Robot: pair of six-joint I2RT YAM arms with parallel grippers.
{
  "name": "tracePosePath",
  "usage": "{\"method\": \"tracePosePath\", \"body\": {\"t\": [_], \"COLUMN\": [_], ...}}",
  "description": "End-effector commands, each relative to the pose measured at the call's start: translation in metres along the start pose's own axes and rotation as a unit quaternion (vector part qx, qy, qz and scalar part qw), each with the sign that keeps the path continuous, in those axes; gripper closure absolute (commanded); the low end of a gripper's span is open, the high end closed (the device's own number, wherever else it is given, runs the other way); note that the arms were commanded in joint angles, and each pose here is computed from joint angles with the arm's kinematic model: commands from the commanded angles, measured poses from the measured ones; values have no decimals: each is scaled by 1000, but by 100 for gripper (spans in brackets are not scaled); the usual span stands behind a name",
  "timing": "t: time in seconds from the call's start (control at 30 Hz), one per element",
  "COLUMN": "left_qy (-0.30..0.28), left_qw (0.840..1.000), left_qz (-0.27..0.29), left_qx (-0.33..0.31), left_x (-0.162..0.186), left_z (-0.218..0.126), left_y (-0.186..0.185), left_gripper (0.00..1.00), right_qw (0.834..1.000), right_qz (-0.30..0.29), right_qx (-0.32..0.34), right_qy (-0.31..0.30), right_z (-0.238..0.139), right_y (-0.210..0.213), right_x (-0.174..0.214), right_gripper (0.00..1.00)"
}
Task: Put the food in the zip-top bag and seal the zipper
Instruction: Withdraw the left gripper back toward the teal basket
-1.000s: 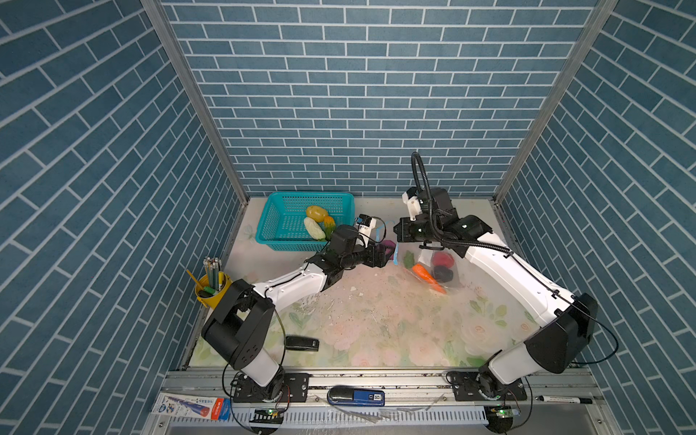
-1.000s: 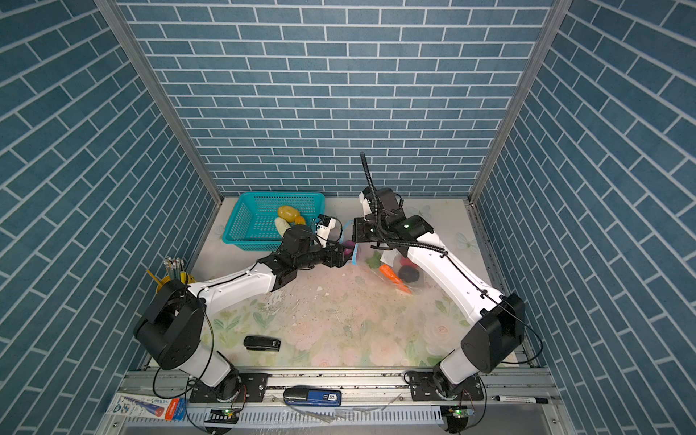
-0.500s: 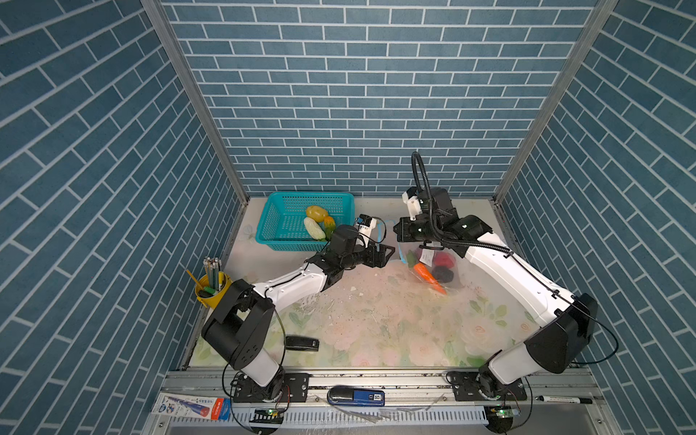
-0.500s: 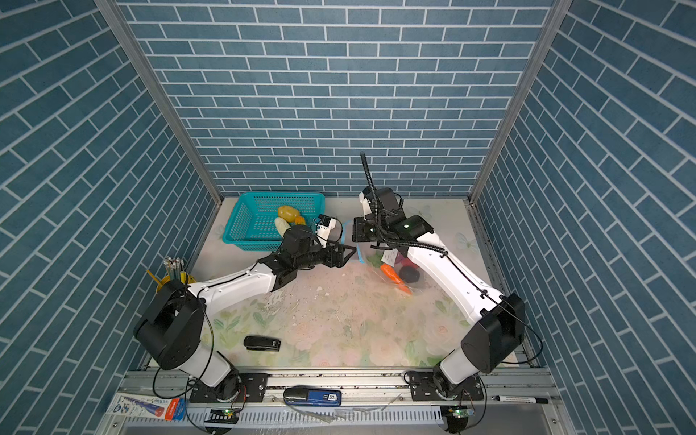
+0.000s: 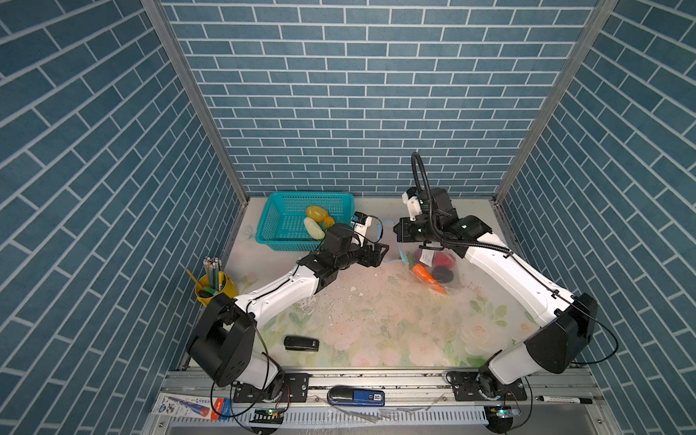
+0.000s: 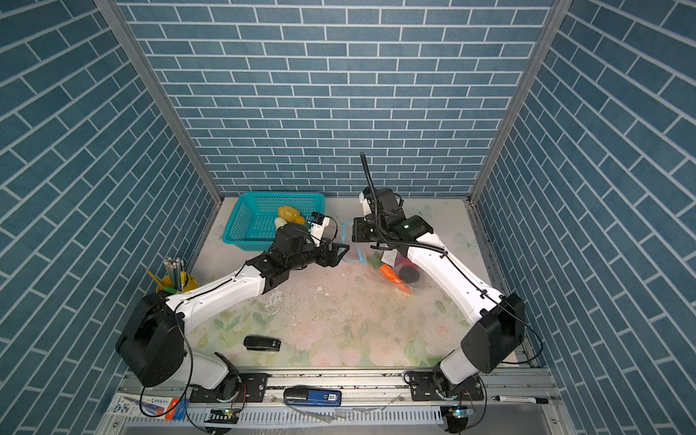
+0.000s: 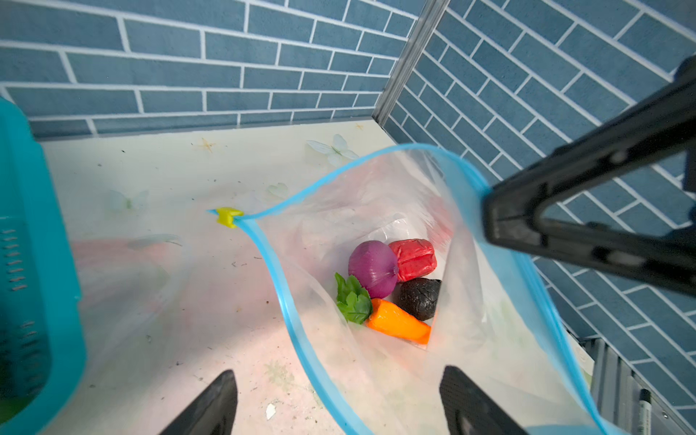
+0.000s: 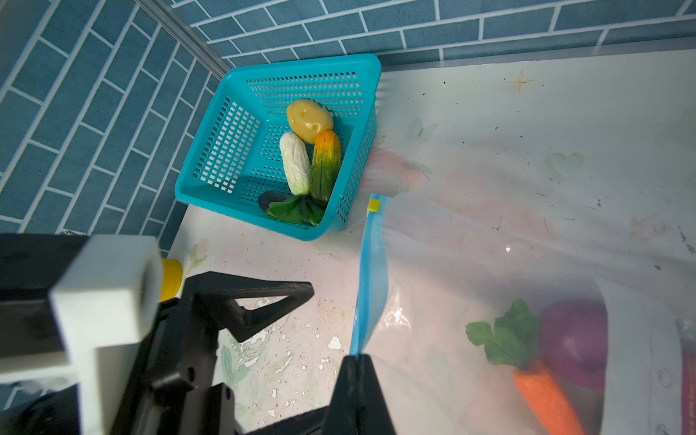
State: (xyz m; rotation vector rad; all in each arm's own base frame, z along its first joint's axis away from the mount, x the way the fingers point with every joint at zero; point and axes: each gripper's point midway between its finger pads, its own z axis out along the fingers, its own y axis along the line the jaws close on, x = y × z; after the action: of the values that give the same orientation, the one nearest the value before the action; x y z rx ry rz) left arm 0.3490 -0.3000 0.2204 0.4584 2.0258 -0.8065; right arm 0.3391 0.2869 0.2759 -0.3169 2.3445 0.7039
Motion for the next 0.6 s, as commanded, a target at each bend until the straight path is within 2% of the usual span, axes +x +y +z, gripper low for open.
{"method": "tracePosePath", "body": {"t": [0.0,0.2,0.3,0.37,0.47,0.57], "left_qy": [14,40,33,39,53,59], "left_qw": [998,987,973,958,945,929], "left_qz": [26,-37,-84,-127,-160,-171], "left_qx": [-56,-149,-211,-255,-282,-322], "left_x": [-13,-26,-31,-28,-24,-19], "left_z": [-16,-37,-50,-58,-59,-60], "left_y": [20,81,120,148,176,202], "left_gripper": [15,22,28,34,35,34], "right_qw": [1000,1000,1000,1000,1000,1000], "right_qz": [9,10,11,10,10,10], "right_qx": [-4,-7,-9,-9,-9,-10], "right_qy": [-18,-19,-19,-18,-17,-13], "right_z": [-10,-11,-10,-9,-7,-4], "right_y": [1,1,1,2,1,2], "right_x": [-3,-2,-1,-1,-1,-1], "right_gripper": [100,100,100,100,100,100]}}
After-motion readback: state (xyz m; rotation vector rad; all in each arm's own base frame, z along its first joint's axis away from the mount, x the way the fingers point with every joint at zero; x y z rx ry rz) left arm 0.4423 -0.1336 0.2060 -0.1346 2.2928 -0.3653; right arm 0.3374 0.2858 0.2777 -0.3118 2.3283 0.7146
